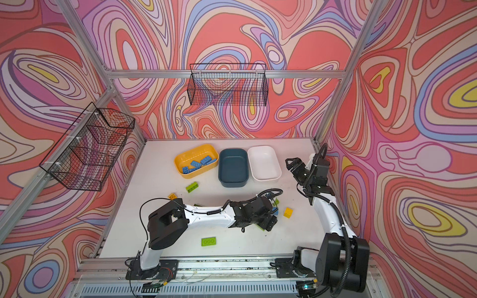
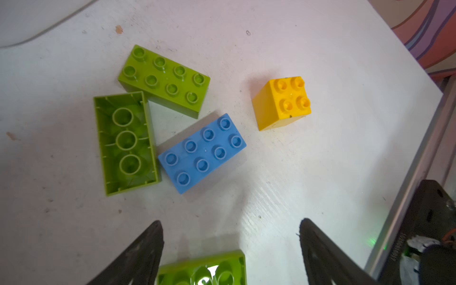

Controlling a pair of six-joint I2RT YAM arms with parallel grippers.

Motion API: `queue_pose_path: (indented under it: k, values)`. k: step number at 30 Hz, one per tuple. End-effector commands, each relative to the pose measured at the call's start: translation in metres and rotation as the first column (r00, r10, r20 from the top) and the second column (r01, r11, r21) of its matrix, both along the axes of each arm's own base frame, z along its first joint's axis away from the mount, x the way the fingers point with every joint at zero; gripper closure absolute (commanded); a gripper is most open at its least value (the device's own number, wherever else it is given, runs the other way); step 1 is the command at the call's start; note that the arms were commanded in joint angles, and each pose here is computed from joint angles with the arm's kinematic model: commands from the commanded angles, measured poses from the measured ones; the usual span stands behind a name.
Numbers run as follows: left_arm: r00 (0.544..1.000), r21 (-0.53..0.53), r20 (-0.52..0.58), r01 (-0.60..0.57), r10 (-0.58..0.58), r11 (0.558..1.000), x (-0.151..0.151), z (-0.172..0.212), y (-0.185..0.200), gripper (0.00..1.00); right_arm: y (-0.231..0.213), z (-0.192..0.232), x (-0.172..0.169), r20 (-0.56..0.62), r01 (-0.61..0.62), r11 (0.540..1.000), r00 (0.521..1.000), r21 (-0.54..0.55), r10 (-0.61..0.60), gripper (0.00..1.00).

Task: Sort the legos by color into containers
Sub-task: 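Withdraw the right arm while the left arm reaches toward a blue 2x4 brick, then lower the left gripper and close it on the blue 2x4 brick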

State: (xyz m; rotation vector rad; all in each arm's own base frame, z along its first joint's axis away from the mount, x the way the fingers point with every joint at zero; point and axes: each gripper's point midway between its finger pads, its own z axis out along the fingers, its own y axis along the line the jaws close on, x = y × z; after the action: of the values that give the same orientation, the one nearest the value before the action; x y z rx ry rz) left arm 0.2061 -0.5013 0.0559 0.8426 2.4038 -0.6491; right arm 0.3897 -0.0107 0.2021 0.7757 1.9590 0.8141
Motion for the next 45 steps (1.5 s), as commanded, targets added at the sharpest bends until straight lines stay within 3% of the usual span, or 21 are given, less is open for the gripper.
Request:
queue_pose_path:
  k: [1,10,21,35,40,45]
  values:
    - [0.999,0.025,-0.009,0.043,-0.042,0.999,-0.001,-0.007,-0.010,0.13,-0.008,-0.007,-0.002,0.000,0.015,0.999,1.000,0.039,-0.015,0.13]
    - [0.999,0.072,-0.050,-0.001,0.005,0.997,0.016,-0.034,-0.011,0.13,-0.011,-0.005,-0.001,0.017,0.014,0.998,1.000,0.054,-0.015,0.13]
    - [0.999,0.174,-0.023,-0.035,0.040,0.984,0.034,-0.052,-0.016,0.12,-0.011,0.003,-0.005,0.045,0.015,0.999,0.999,0.036,-0.017,0.13]
    - [0.998,0.200,0.012,-0.068,0.067,0.977,0.046,-0.060,-0.022,0.14,-0.010,0.007,-0.006,0.060,0.008,0.999,0.998,0.037,-0.010,0.13]
    - [0.999,0.192,-0.001,-0.051,0.052,0.980,0.046,-0.061,-0.031,0.25,-0.009,0.007,-0.006,0.061,0.007,0.999,0.998,0.034,-0.009,0.13]
    - [0.998,0.226,0.008,-0.062,0.061,0.972,0.047,-0.068,-0.024,0.29,-0.009,0.008,-0.006,0.065,0.005,0.999,0.998,0.035,-0.008,0.14]
